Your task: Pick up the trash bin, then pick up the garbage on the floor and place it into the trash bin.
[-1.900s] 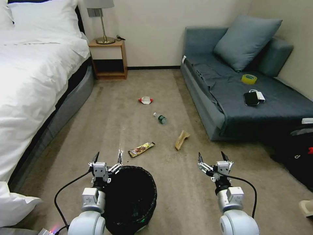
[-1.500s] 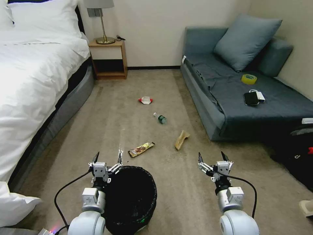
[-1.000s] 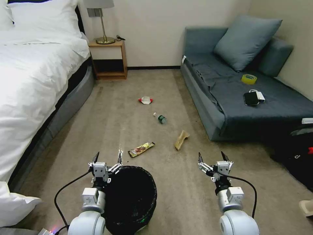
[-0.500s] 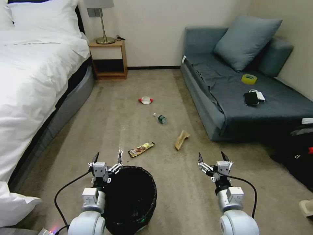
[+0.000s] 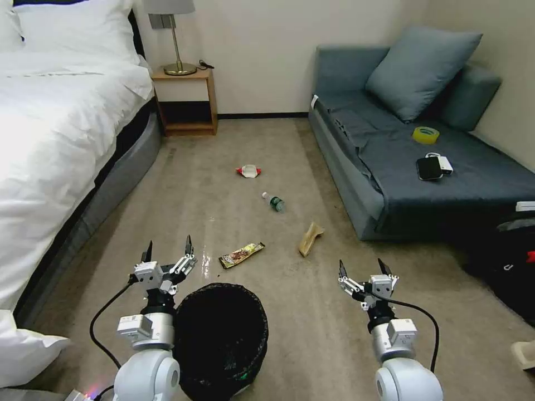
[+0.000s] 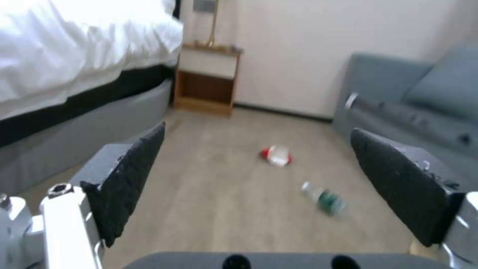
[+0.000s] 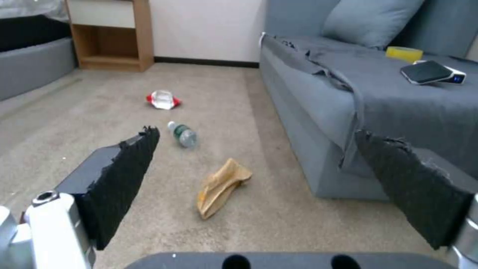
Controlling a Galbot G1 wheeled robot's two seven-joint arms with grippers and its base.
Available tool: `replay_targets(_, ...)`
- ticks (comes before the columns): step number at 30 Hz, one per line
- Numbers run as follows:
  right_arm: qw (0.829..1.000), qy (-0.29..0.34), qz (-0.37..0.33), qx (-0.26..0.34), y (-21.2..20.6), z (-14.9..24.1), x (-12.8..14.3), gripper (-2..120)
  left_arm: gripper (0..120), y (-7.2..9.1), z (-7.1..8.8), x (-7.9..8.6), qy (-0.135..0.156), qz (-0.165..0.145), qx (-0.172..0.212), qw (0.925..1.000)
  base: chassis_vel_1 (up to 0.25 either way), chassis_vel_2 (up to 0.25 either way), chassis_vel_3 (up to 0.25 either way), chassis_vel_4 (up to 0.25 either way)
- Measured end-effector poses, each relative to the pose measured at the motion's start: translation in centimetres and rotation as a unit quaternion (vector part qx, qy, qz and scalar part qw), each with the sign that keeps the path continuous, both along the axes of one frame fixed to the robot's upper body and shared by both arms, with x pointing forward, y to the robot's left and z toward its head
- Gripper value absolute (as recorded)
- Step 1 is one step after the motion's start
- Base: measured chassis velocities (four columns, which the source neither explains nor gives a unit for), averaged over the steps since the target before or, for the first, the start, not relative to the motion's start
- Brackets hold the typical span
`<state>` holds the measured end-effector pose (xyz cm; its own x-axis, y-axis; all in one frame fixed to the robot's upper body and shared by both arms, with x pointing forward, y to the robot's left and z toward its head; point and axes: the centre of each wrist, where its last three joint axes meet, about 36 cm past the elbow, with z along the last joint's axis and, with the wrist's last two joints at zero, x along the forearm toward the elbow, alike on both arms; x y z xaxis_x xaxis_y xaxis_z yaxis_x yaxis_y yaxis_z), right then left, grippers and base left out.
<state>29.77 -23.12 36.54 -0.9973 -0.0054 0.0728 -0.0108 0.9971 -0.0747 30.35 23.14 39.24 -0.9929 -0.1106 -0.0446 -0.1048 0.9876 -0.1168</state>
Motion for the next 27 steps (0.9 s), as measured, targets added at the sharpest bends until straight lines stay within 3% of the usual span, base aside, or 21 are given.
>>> replay_targets(7,1.0,0.0,0.0,0.0,0.0,0.0,0.0,100,100,0.5,1.6,-1.2,0.1,0.024,0.017,0.9946,0.0,0.0,0.0,0.0)
replay_targets(8,1.0,0.0,0.0,0.0,0.0,0.0,0.0,100,100,0.5,1.6,-1.2,0.1,0.024,0.017,0.9946,0.0,0.0,0.0,0.0)
replay_targets(12,1.0,0.0,0.0,0.0,0.0,0.0,0.0,100,100,0.7,4.3,-2.2,0.135,0.015,0.021,0.9904,0.0,0.0,0.0,0.0)
replay_targets(15,1.0,0.0,0.0,0.0,0.0,0.0,0.0,100,100,0.8,5.0,-2.4,0.15,0.004,0.018,0.9885,0.0,0.0,0.0,0.0)
replay_targets(24,1.0,-0.003,-0.003,0.002,-0.2,0.0,0.0,100,100,0.7,4.5,-2.5,0.19,-0.01,0.004,0.9817,0.0,0.0,0.0,0.0)
replay_targets(27,0.997,-0.063,-0.043,0.023,-2.9,1.9,0.7,100,100,0.7,3.6,-2.6,0.214,-0.011,-0.005,0.9769,0.0,0.0,0.0,0.0)
